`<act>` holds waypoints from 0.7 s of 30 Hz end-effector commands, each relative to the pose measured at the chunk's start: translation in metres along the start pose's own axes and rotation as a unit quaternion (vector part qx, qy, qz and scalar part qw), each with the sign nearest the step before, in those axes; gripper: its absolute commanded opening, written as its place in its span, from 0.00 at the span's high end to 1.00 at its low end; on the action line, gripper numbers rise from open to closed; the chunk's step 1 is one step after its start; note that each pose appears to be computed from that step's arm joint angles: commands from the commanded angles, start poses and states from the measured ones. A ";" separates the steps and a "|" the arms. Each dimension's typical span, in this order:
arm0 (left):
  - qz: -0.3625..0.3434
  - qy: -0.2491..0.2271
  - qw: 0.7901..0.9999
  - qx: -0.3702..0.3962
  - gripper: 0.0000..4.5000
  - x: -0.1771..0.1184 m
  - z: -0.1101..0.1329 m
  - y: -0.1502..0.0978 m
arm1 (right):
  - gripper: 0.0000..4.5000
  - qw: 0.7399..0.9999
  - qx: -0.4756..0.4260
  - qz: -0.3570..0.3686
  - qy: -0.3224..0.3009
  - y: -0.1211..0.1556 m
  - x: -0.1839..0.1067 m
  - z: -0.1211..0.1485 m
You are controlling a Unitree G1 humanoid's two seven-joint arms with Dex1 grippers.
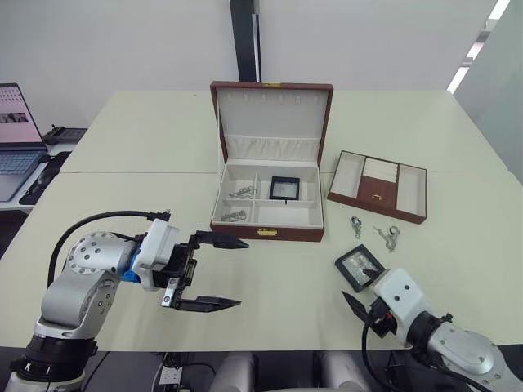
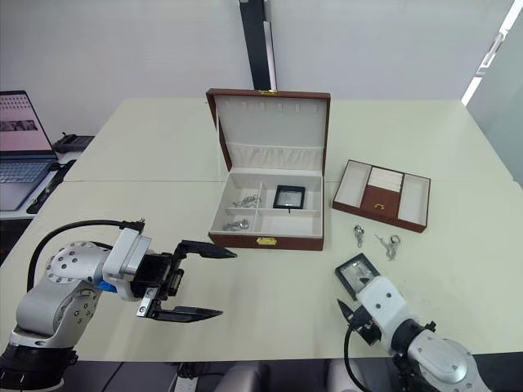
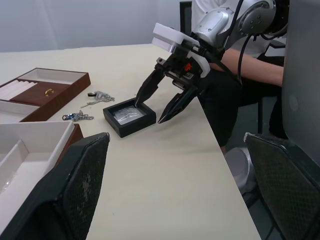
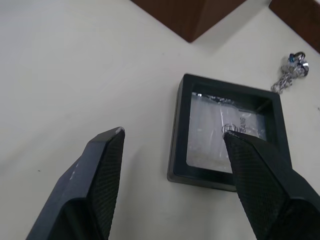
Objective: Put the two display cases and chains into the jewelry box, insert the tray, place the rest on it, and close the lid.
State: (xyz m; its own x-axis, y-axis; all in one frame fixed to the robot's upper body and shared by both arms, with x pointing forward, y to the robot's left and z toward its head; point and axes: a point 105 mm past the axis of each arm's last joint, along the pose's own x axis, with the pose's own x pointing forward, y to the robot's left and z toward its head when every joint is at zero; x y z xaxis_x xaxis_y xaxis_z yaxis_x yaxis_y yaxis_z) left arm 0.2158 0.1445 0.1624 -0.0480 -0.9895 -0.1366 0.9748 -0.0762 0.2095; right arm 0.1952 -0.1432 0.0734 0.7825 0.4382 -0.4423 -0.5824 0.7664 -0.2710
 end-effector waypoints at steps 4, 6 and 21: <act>-0.006 0.004 1.000 0.014 0.00 0.001 0.003 -0.002 | 0.26 1.000 -0.018 -0.010 -0.021 0.001 0.008 0.005; -0.006 0.004 1.000 0.015 0.00 0.002 0.003 -0.001 | 0.26 1.000 -0.020 -0.011 -0.022 0.000 0.010 0.006; 0.002 -0.003 1.000 0.016 0.00 0.005 0.009 0.007 | 0.74 0.999 -0.022 -0.016 -0.025 -0.005 0.011 0.015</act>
State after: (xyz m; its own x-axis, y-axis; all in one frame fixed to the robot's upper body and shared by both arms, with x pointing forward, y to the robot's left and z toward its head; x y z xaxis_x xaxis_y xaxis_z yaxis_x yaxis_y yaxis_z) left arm 0.2218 0.1415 0.1679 -0.0300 -0.9901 -0.1370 0.9725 -0.0606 0.2248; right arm 0.2104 -0.1372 0.0713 0.8005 0.4271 -0.4205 -0.5682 0.7642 -0.3053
